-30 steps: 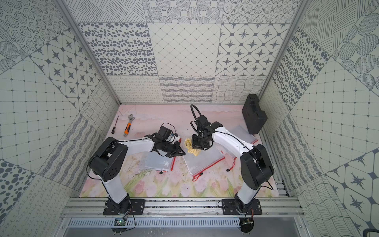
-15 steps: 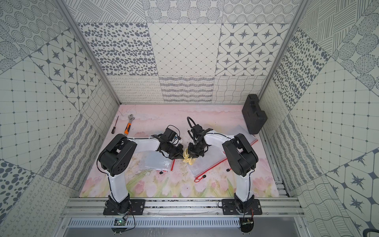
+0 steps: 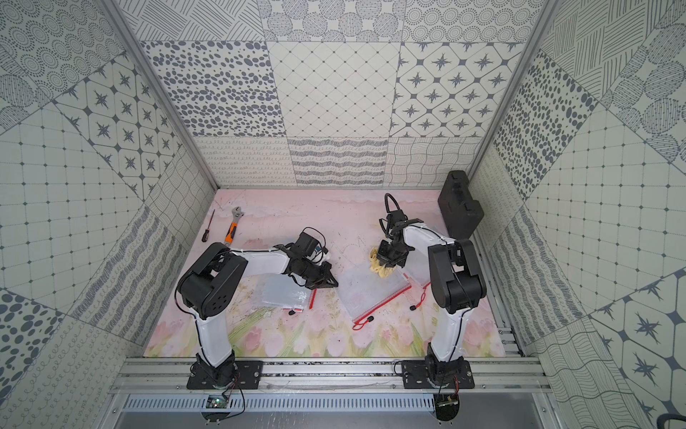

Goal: Wipe the document bag
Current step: Wipe the dirt from the document bag.

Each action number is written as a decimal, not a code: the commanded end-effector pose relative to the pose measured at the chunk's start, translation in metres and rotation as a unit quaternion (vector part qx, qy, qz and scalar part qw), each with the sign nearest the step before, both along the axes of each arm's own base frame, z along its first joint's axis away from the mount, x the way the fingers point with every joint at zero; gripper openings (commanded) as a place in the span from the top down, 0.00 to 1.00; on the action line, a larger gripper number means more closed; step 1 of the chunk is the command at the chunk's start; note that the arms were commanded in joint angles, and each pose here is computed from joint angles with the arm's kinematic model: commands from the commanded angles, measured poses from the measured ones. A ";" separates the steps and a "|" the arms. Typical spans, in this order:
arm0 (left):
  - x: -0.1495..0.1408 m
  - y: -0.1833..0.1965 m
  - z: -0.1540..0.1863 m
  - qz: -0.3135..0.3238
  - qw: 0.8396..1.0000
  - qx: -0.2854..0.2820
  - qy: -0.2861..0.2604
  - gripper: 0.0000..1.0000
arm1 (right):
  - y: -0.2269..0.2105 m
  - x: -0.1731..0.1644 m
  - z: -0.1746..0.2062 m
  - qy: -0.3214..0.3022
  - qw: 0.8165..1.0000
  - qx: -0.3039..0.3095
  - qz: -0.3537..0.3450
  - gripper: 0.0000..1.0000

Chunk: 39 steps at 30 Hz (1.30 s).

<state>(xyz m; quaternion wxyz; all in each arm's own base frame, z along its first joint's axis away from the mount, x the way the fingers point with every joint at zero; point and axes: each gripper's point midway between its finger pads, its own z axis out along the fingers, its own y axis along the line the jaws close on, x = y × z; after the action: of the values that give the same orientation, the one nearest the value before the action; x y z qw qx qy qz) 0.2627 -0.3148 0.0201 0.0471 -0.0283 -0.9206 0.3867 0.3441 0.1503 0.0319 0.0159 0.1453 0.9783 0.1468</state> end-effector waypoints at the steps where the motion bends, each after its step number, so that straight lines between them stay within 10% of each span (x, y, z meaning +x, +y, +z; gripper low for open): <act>1: -0.011 0.016 -0.013 -0.001 0.999 0.043 0.018 1.00 | 0.057 -0.026 -0.002 0.006 0.997 -0.010 0.075 1.00; 7: -0.011 0.015 -0.010 -0.001 0.999 0.044 0.018 1.00 | 0.110 -0.043 -0.014 0.025 0.994 0.035 0.104 1.00; 19: -0.011 0.018 -0.005 -0.003 0.999 0.049 0.008 1.00 | -0.056 0.026 -0.012 0.018 0.997 -0.076 0.000 1.00; 32: -0.004 0.016 -0.006 0.001 0.998 0.058 0.009 1.00 | 0.110 -0.089 -0.021 0.047 0.986 0.016 0.160 1.00; 39: -0.008 0.022 -0.005 -0.002 0.998 0.070 0.006 1.00 | 0.054 -0.079 -0.021 0.052 0.991 -0.039 0.116 1.00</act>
<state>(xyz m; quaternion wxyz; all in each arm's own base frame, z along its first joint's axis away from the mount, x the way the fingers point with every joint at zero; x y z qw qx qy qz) 0.2518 -0.3041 0.0216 0.0718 -0.0222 -0.9314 0.3562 0.2857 0.2546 0.0279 0.0080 -0.0075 0.9859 0.1668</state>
